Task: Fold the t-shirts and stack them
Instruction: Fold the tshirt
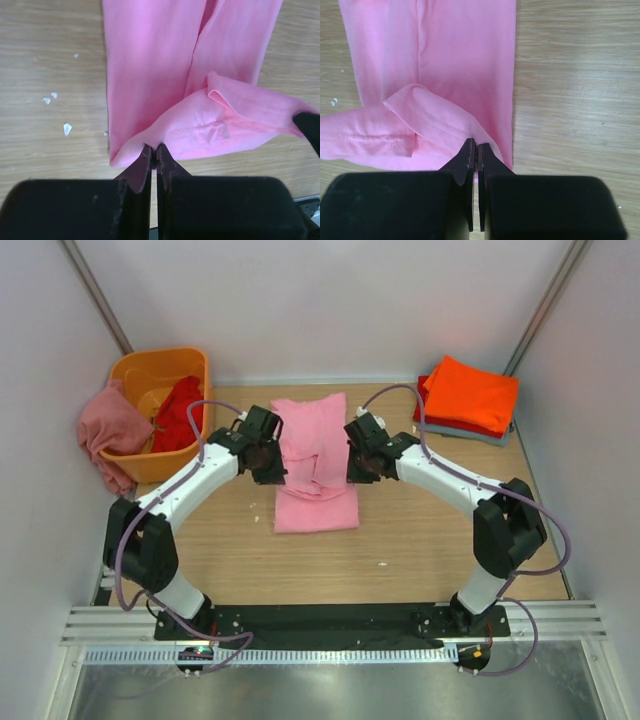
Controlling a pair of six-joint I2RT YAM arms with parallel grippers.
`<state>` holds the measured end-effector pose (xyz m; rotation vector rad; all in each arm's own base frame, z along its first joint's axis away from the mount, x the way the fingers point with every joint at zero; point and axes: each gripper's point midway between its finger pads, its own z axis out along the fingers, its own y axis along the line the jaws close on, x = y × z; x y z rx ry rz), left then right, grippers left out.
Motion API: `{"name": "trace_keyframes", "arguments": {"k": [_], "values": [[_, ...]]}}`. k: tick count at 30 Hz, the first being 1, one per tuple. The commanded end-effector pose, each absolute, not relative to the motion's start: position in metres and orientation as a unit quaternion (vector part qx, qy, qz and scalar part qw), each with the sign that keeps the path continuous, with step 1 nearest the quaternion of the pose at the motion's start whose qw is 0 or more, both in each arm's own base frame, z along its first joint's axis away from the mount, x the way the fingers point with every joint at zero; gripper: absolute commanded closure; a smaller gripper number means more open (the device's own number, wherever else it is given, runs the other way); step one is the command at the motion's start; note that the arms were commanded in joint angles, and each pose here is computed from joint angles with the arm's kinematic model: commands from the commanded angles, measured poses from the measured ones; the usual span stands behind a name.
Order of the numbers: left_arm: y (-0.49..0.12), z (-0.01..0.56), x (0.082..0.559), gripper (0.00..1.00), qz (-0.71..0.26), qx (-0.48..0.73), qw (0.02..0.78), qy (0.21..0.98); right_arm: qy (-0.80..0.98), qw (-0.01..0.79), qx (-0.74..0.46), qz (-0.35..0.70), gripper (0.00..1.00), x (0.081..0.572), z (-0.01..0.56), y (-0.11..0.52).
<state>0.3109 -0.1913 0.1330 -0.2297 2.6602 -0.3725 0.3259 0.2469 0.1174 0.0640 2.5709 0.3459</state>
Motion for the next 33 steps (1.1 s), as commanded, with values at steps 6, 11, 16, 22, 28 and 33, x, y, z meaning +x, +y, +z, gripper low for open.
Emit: {"name": "trace_keyframes", "arguments": {"k": [6,11,16,22,28,33], "values": [[-0.199,0.129,0.348,1.00,-0.150,-0.073,0.215,0.962,0.948,0.284,0.016,0.139,0.99,0.370,0.120,0.248],[-0.193,0.115,0.360,1.00,-0.138,-0.086,0.203,0.966,0.951,0.274,0.010,0.145,0.99,0.388,0.111,0.251],[-0.188,0.120,0.370,1.00,-0.140,-0.093,0.212,0.963,0.950,0.275,0.006,0.149,0.99,0.401,0.113,0.256],[-0.184,0.118,0.382,1.00,-0.138,-0.099,0.211,0.963,0.951,0.273,0.005,0.147,0.99,0.408,0.111,0.258],[-0.184,0.098,0.396,1.00,-0.136,-0.106,0.197,0.965,0.954,0.265,0.013,0.140,0.99,0.419,0.098,0.254],[-0.184,0.081,0.409,0.97,-0.136,-0.110,0.183,0.967,0.960,0.250,0.027,0.127,0.99,0.430,0.078,0.248]]}}
